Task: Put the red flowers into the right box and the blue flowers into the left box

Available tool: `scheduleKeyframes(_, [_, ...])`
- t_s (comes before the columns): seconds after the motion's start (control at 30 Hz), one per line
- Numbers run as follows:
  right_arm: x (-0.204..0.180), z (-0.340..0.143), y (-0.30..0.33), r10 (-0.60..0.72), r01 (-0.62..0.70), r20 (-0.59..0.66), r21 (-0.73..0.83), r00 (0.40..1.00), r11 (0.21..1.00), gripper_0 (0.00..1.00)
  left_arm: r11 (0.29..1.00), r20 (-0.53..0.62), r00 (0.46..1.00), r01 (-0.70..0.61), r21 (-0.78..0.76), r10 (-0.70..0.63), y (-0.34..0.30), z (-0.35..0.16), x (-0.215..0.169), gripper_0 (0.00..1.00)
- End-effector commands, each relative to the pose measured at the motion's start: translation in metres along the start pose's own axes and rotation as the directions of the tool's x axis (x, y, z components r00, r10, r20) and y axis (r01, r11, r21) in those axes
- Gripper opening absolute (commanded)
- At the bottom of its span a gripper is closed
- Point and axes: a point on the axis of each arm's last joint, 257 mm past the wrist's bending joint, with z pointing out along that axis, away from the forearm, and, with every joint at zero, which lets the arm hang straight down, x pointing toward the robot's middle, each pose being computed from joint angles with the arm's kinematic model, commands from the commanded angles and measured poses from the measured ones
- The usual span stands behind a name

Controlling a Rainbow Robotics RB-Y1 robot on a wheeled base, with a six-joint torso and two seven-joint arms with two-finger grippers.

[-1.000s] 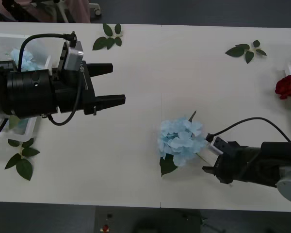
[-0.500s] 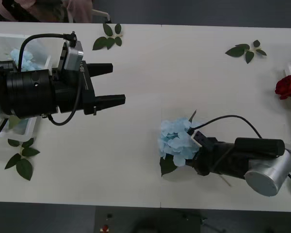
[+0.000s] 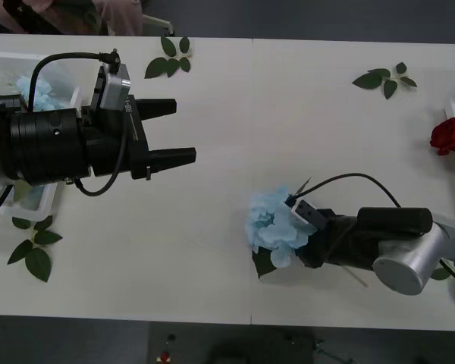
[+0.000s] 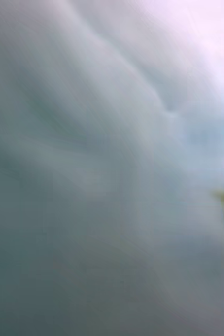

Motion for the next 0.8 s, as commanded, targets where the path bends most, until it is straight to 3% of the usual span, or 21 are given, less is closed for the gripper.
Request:
scheduleKeyframes(0.03, [-0.031,-0.018,-0.017,0.095,-0.095,0.039,-0.011,0.995,0.995,0.0,0.998,-0.001,0.998,-0.064,0.005,0.064,-0.002,-0.002,-0.005,1.0])
scheduleKeyframes(0.23, [-0.074,-0.052,-0.014,0.229,-0.221,0.088,-0.091,0.969,0.971,0.0,0.998,-0.001,0.998,-0.064,0.005,0.064,-0.002,-0.002,-0.005,1.0])
scheduleKeyframes(0.4, [-0.149,-0.088,0.001,0.476,-0.429,0.158,-0.261,0.865,0.865,0.0,0.998,-0.001,0.998,-0.064,0.005,0.064,-0.002,-0.002,-0.005,1.0])
scheduleKeyframes(0.6, [-0.231,-0.114,-0.006,0.543,-0.444,0.243,-0.363,0.804,0.819,0.0,0.998,-0.001,0.998,-0.064,0.005,0.064,-0.002,-0.002,-0.005,1.0])
scheduleKeyframes(0.8, [-0.297,-0.127,-0.032,0.553,-0.412,0.373,-0.393,0.745,0.822,0.0,0.998,-0.001,0.998,-0.064,0.005,0.064,-0.002,-0.002,-0.005,1.0])
